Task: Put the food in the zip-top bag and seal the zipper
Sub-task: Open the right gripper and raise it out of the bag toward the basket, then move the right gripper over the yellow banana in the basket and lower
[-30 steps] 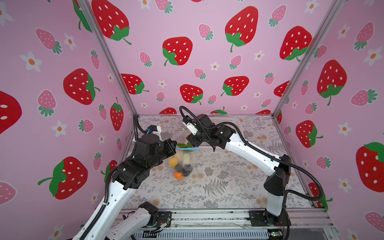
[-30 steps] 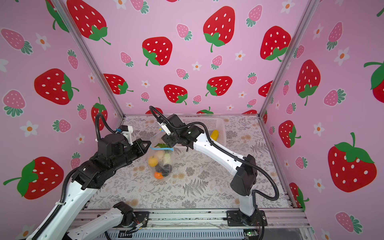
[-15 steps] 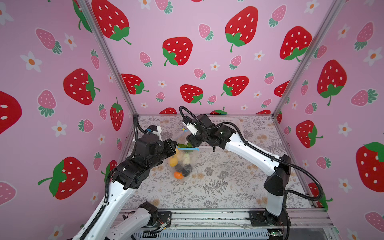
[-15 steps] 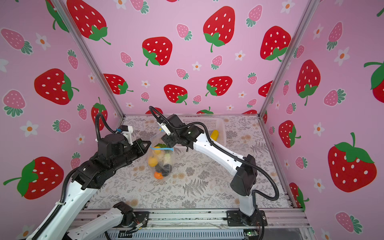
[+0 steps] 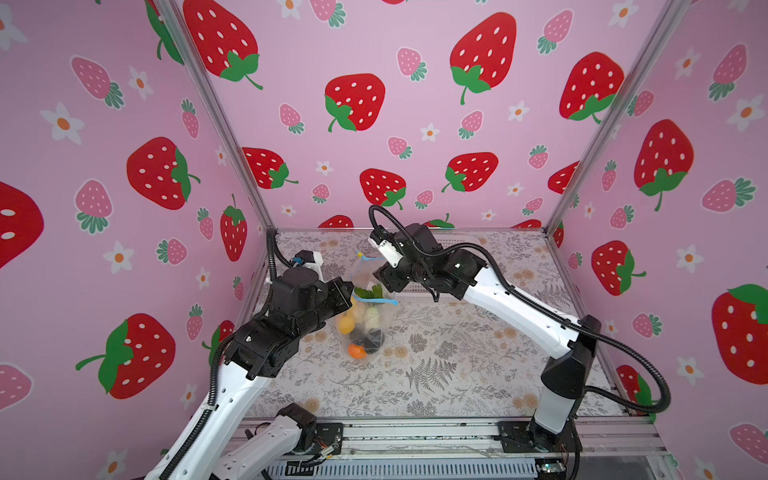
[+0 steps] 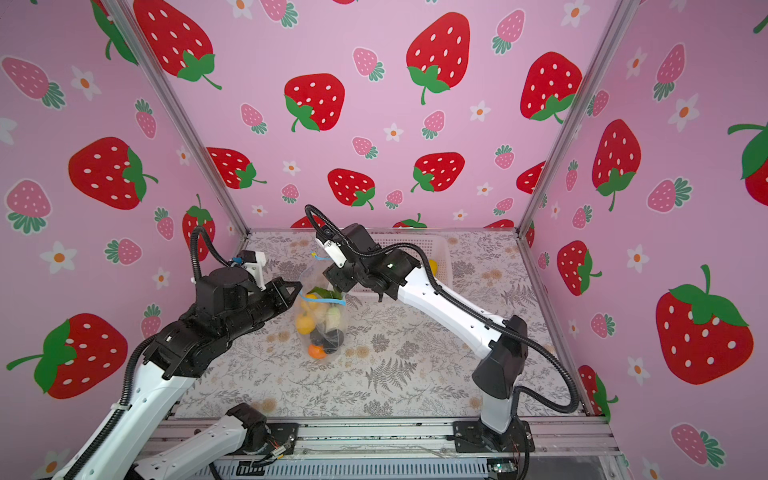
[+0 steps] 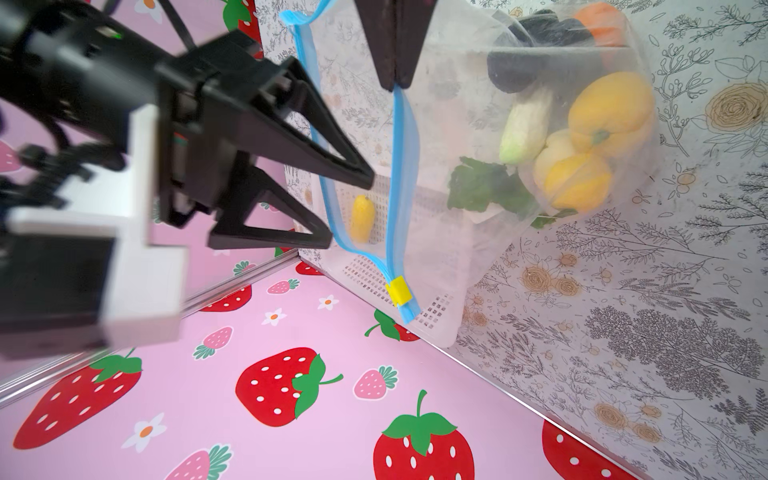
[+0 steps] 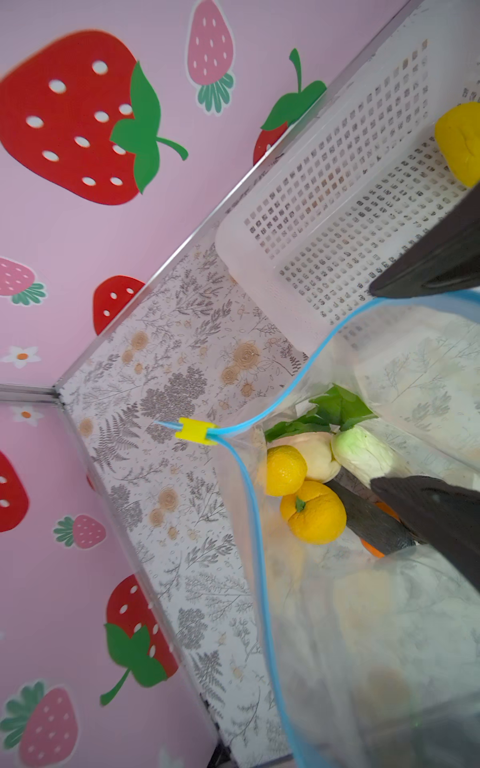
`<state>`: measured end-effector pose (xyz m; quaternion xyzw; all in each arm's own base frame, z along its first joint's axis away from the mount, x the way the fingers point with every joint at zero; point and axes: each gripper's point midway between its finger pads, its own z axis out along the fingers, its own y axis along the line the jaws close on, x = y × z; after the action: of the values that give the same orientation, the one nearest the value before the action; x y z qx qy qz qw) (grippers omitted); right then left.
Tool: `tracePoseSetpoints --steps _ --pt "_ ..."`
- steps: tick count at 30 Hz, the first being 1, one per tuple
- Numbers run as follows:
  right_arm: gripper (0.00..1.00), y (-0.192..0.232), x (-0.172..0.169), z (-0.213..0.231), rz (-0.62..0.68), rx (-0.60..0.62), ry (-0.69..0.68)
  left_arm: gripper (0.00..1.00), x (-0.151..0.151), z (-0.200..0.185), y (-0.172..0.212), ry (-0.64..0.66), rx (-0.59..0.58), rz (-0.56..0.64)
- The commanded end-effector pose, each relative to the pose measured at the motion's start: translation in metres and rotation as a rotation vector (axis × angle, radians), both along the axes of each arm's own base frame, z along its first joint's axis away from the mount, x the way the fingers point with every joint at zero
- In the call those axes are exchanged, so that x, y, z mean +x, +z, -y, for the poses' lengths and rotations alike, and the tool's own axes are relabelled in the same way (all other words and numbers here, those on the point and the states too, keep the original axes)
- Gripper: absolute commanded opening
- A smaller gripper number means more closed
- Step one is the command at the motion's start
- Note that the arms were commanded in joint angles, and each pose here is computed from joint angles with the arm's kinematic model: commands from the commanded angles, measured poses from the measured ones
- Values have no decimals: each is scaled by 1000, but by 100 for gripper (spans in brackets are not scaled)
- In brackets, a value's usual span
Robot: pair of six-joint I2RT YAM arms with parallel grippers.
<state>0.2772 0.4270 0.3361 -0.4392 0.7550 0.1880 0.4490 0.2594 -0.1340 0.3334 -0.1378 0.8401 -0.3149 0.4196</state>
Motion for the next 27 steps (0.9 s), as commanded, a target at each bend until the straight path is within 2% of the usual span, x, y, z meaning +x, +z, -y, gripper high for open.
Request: tracePoseSetpoints --steps 1,6,17,27 --pt "68 47 -12 21 100 118 8 0 4 -1 6 3 13 27" --pt "69 53 14 73 152 159 -131 0 4 -1 4 4 10 30" --pt "67 -16 86 150 13 103 -422 0 0 0 0 -10 0 26" --pt "69 -87 124 177 -141 14 -515 0 3 5 -1 -23 -8 20"
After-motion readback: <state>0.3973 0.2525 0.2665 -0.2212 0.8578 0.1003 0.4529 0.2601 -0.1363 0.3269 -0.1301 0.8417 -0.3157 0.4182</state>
